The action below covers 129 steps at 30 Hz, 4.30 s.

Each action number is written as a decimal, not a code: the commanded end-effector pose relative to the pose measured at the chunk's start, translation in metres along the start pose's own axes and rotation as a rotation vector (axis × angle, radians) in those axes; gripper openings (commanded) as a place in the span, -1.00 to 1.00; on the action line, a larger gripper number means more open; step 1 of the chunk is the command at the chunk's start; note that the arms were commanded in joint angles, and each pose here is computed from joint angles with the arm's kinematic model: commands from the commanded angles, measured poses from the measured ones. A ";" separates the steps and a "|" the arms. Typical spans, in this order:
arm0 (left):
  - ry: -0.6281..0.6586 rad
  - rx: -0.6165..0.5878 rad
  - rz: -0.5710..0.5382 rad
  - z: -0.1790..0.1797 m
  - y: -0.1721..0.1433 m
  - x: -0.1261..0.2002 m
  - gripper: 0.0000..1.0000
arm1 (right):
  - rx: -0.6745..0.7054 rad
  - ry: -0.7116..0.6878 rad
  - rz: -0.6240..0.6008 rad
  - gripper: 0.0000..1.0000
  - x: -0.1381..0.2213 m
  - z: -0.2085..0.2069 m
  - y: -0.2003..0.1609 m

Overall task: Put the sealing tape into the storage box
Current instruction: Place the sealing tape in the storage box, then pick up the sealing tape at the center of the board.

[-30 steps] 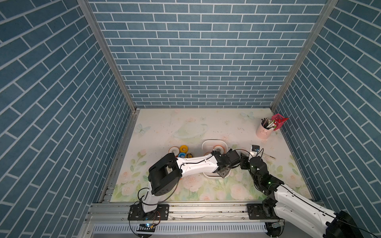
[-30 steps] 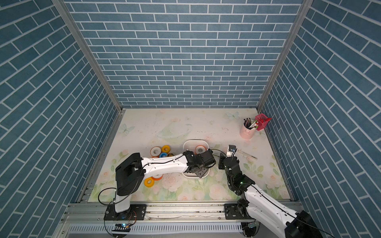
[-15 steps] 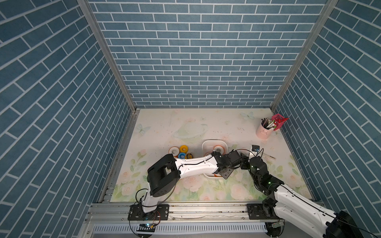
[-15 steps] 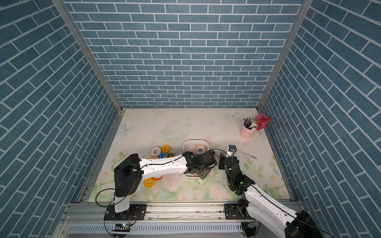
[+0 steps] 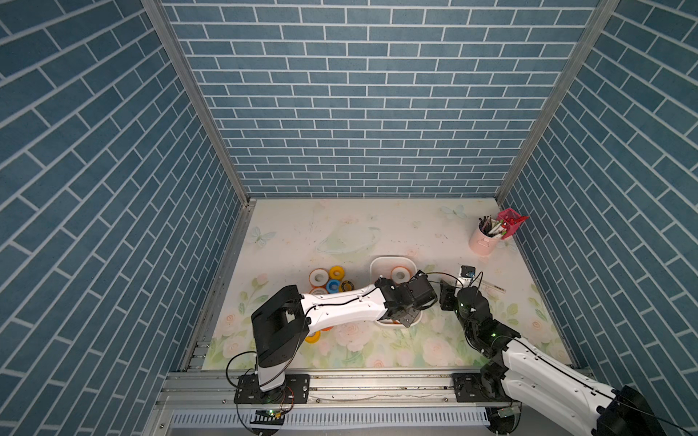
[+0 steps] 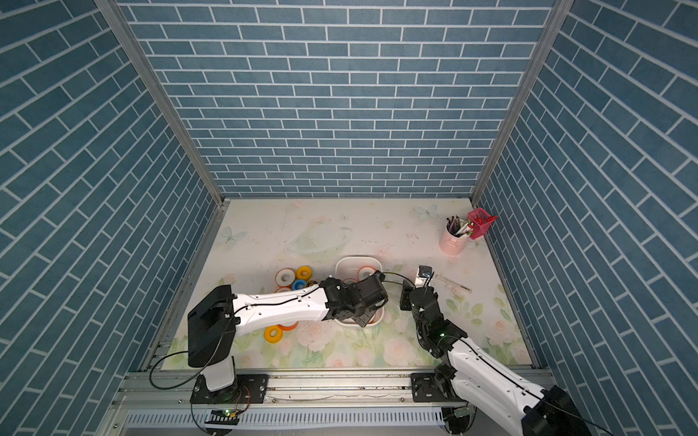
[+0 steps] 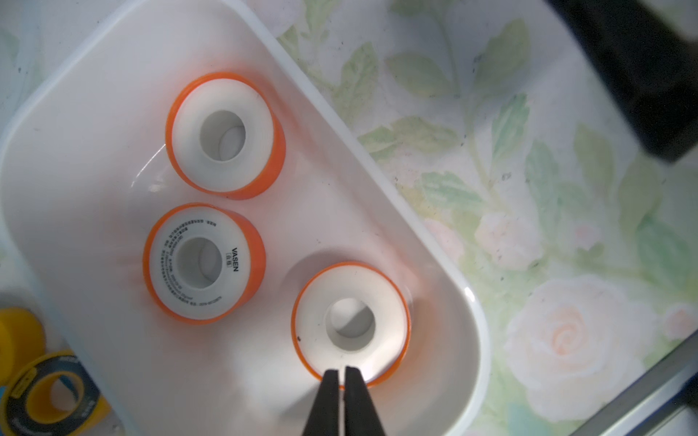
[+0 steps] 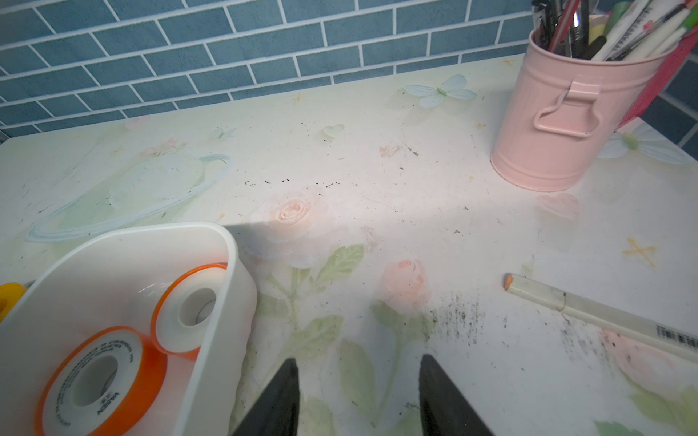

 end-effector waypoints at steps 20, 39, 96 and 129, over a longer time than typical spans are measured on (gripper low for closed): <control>-0.150 0.011 0.080 0.004 0.001 -0.049 -1.00 | -0.019 0.000 0.003 0.02 -0.002 0.000 0.000; -0.052 0.035 0.083 0.012 0.028 -0.081 -1.00 | -0.017 0.002 0.006 0.03 -0.003 0.001 0.000; 0.593 0.901 -0.430 0.285 -0.143 0.158 0.97 | 0.588 0.613 0.568 1.00 -0.142 0.373 -0.036; 0.594 0.904 -0.418 0.285 -0.144 0.155 0.97 | 0.771 0.543 0.668 0.71 -0.137 0.394 -0.104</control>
Point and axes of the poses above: each gripper's point midway between its finger pads, its own x axis back along the fingers, its own z axis along the line the jaws close on, y = z × x, the point moved 8 cm from there along x, back along the fingers, and after that the axes turned 5 degrees about -x, right-handed, at the moved point
